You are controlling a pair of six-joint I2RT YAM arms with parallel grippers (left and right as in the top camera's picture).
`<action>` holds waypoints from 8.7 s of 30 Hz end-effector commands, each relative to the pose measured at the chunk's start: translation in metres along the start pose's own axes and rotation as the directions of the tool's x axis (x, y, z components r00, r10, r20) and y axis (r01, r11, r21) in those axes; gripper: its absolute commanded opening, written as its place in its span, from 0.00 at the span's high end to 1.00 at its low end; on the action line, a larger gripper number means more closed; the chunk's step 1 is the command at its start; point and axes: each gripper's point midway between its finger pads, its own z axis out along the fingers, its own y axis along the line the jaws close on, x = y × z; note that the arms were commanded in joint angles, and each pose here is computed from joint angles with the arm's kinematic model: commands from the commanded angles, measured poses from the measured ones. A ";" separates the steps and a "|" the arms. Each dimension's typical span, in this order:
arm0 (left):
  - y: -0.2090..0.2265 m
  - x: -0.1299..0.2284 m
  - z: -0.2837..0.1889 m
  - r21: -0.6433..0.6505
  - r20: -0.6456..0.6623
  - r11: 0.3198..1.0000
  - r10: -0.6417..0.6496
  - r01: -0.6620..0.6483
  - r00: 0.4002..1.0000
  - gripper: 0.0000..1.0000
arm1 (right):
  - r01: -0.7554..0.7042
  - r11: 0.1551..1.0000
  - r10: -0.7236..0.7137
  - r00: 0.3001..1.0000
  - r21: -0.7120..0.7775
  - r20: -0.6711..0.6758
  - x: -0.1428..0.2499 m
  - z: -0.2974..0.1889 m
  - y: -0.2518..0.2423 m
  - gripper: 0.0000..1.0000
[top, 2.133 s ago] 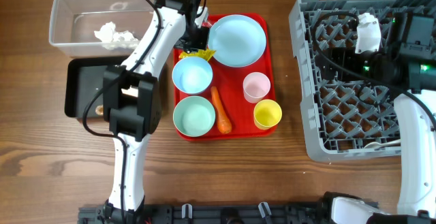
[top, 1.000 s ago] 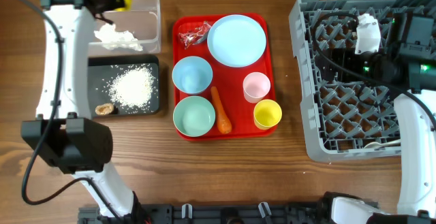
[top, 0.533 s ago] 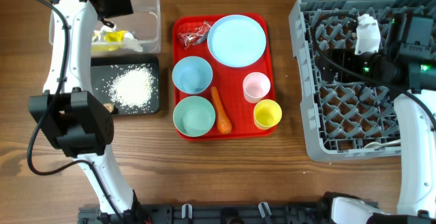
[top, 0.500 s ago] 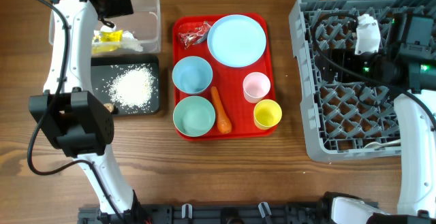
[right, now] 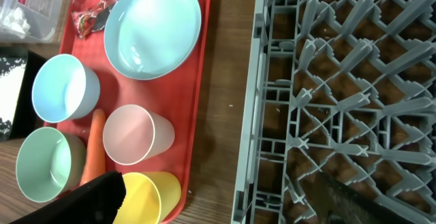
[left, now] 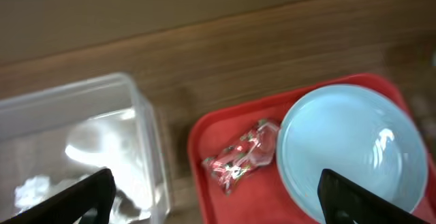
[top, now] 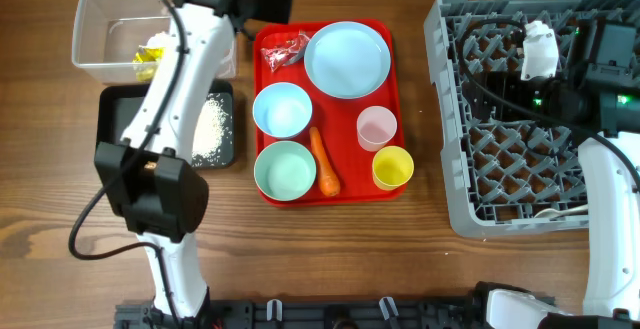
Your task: Sort waste into correct bins and load items into the dishwasher rack
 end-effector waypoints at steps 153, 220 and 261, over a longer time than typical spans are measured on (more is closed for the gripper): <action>0.074 0.032 -0.023 -0.146 -0.098 0.960 -0.253 0.238 0.962 0.01 | -0.004 1.000 0.004 1.000 0.014 -0.011 0.002 0.002 -0.002 0.09; -0.162 0.260 0.016 -0.070 -0.543 0.990 -0.141 0.122 0.828 0.42 | -0.056 0.998 0.056 0.998 0.014 -0.012 0.002 0.002 -0.002 0.00; -0.186 0.279 0.023 0.041 -0.610 0.993 -0.066 0.114 0.790 0.42 | -0.059 0.998 0.059 0.998 0.013 -0.024 0.005 0.002 -0.002 0.00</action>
